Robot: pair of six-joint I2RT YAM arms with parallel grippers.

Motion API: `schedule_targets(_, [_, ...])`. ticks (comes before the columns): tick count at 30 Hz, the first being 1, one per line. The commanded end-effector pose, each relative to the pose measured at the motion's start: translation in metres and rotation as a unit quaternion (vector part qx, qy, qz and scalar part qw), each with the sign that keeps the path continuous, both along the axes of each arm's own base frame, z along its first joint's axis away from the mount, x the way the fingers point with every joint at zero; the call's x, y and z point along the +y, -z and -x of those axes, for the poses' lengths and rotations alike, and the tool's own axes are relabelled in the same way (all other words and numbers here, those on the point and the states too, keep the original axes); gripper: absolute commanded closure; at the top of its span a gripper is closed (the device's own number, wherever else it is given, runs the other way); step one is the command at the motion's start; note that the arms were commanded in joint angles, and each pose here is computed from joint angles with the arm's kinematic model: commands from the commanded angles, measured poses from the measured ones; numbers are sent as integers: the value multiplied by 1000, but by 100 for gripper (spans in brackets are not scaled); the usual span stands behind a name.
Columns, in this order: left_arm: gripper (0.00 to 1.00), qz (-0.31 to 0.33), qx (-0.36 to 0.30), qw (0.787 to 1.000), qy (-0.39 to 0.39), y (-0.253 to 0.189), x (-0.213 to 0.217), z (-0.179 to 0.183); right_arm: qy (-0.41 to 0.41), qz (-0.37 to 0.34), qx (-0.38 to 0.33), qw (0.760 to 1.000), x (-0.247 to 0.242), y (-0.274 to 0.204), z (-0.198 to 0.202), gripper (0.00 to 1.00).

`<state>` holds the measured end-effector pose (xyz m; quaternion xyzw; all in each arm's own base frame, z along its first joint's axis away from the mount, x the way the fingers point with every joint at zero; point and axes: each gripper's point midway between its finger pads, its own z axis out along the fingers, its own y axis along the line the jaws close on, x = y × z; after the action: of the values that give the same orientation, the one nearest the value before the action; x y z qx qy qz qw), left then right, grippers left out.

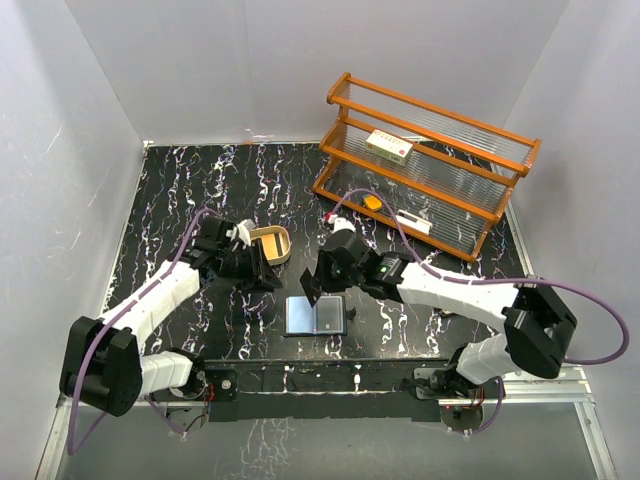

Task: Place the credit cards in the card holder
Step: Insert the credit card into the card holder.

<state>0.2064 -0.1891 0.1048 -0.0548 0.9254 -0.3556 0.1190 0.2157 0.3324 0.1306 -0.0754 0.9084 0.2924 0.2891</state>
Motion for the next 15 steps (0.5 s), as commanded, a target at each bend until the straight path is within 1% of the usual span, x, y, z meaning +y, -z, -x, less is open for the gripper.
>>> schedule_targets(1, [67,0,20,1000,2,14,-9,17,-2,-22,12,1000,-9,-5,16,97])
schedule_targets(5, [69,-6,29,1000,7,27,-16,29,-1,-3,29,1000,-20,8,25,96])
schedule_targets(9, [75,-22,38,999,13,44,-17,37,-7,-19,43,999,-17,12,32,96])
schedule_targets(12, [82,-19,46,999,10,51,-19,40,0,-25,48,999,-17,17,32,96])
schedule_targets(15, [85,-15,44,999,9,55,-21,41,0,-45,49,998,-14,18,34,95])
